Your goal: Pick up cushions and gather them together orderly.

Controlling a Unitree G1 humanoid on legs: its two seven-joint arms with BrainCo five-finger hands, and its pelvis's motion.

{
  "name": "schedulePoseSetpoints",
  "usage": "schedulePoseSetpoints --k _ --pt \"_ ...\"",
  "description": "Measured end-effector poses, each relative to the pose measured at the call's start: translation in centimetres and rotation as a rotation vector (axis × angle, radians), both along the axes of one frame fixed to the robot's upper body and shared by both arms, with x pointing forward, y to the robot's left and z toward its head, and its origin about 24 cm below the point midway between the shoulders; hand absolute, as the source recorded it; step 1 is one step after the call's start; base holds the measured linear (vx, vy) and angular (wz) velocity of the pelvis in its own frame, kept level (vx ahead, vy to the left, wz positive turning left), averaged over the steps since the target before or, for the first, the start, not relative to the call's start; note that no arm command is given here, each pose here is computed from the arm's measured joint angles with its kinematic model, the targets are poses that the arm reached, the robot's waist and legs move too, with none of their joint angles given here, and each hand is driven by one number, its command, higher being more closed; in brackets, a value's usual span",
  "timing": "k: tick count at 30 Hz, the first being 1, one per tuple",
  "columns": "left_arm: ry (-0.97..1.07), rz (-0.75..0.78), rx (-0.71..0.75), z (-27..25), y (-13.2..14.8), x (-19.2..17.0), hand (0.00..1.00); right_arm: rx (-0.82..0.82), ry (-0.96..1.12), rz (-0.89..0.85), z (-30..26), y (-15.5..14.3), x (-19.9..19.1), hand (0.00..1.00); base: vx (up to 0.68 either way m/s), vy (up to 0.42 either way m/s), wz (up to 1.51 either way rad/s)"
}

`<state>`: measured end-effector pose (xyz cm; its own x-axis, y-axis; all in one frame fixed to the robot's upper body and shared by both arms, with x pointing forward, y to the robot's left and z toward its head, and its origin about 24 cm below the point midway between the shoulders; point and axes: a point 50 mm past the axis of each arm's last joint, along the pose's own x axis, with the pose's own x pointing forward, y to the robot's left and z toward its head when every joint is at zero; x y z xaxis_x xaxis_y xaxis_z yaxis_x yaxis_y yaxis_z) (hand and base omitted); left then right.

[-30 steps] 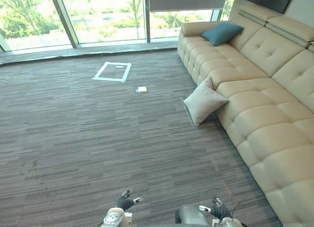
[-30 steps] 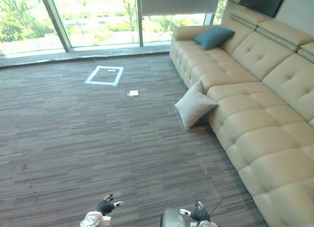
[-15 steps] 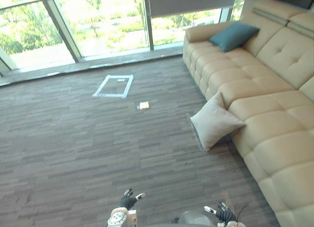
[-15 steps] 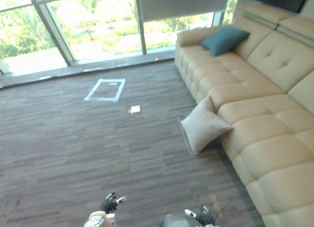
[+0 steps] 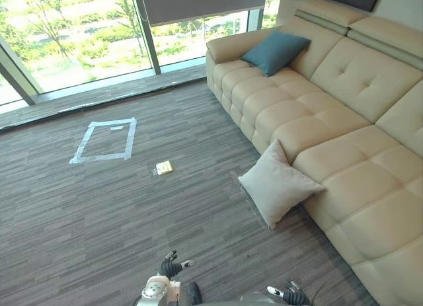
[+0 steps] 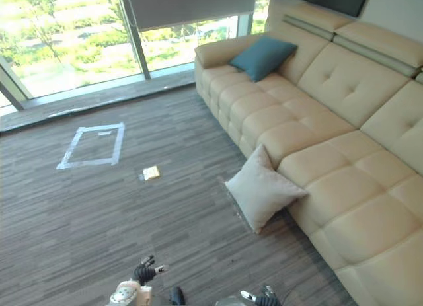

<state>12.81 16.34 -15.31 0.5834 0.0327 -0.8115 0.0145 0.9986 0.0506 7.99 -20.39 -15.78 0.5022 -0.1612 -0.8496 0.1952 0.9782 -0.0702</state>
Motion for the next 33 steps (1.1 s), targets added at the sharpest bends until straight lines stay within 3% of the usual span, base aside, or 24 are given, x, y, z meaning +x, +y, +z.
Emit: schedulePoseSetpoints --k 8,11,19,28,33 --pt "0.038 -0.052 0.012 -0.3 -0.2 -0.5 0.0 -0.028 -0.049 0.017 0.5 -0.7 1.6 0.0 0.44 -0.03 -0.44" --pt "0.047 -0.061 -0.026 -0.4 -1.8 -0.2 0.0 -0.06 -0.059 0.012 0.9 -2.1 2.0 0.0 0.49 -0.143 -0.2" --pt "0.003 0.014 -0.092 0.0 -3.4 0.2 0.0 -0.041 -0.038 -0.029 0.6 -1.9 1.2 0.0 0.3 -0.143 -0.43" --pt "-0.053 0.019 -0.077 0.4 -2.8 1.0 0.0 -0.041 -0.026 -0.023 0.5 -1.7 0.8 0.0 0.31 0.198 -1.1" --pt "-0.035 0.001 0.0 0.3 -0.1 0.5 0.0 0.03 -0.02 0.0 0.0 1.2 0.8 0.0 0.29 0.315 -0.92"
